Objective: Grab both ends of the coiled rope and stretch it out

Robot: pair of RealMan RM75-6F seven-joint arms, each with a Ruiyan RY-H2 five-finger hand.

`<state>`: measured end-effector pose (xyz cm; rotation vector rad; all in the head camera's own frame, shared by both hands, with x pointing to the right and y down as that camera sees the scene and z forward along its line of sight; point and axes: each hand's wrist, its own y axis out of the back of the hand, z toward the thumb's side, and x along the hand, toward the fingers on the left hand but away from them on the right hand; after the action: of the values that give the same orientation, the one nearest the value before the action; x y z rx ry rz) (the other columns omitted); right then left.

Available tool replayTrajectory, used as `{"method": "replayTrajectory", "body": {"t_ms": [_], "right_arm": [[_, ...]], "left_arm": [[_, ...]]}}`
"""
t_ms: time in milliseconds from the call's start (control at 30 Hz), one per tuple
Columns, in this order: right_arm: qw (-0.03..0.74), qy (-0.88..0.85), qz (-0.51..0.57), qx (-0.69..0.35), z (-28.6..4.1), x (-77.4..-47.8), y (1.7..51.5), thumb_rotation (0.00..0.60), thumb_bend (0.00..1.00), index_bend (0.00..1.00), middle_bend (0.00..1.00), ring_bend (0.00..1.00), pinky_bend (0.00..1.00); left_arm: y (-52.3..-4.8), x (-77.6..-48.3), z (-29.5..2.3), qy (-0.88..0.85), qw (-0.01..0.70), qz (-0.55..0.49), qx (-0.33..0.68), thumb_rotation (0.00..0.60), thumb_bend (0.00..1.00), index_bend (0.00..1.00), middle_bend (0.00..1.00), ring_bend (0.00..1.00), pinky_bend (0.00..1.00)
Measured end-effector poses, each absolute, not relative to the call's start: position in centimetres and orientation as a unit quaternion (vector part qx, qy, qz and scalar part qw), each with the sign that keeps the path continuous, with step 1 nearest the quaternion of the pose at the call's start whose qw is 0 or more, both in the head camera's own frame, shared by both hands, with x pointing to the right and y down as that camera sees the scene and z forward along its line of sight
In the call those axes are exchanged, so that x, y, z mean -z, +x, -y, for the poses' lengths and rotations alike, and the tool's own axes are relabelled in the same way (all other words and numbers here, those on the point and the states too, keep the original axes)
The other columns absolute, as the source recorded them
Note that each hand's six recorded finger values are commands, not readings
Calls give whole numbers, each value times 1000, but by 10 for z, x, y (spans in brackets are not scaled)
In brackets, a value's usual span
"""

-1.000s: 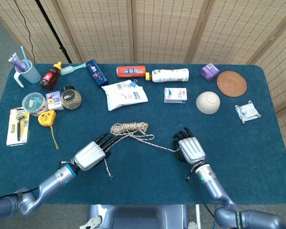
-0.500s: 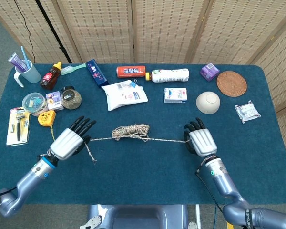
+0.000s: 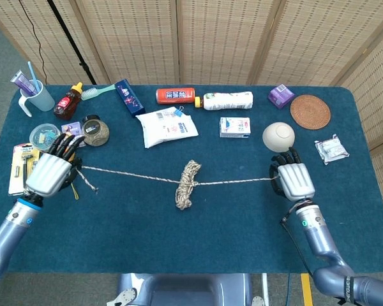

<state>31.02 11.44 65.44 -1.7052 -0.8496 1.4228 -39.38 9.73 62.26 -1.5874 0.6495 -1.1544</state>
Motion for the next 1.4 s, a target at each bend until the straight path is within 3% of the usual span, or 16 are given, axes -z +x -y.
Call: {"method": "replayTrajectory", "body": {"t_ms": [800, 1400], "right_arm": [[370, -628, 345, -592, -109, -645, 359, 600, 511, 626, 280, 170, 0], [367, -610, 352, -608, -110, -640, 380, 600, 512, 628, 282, 171, 0]], "left_arm": [[-487, -592, -79, -577, 502, -320, 558, 600, 476, 646, 76, 0, 0], [-524, -580, -70, -539, 495, -340, 591, 600, 477, 646, 76, 0, 0]]}}
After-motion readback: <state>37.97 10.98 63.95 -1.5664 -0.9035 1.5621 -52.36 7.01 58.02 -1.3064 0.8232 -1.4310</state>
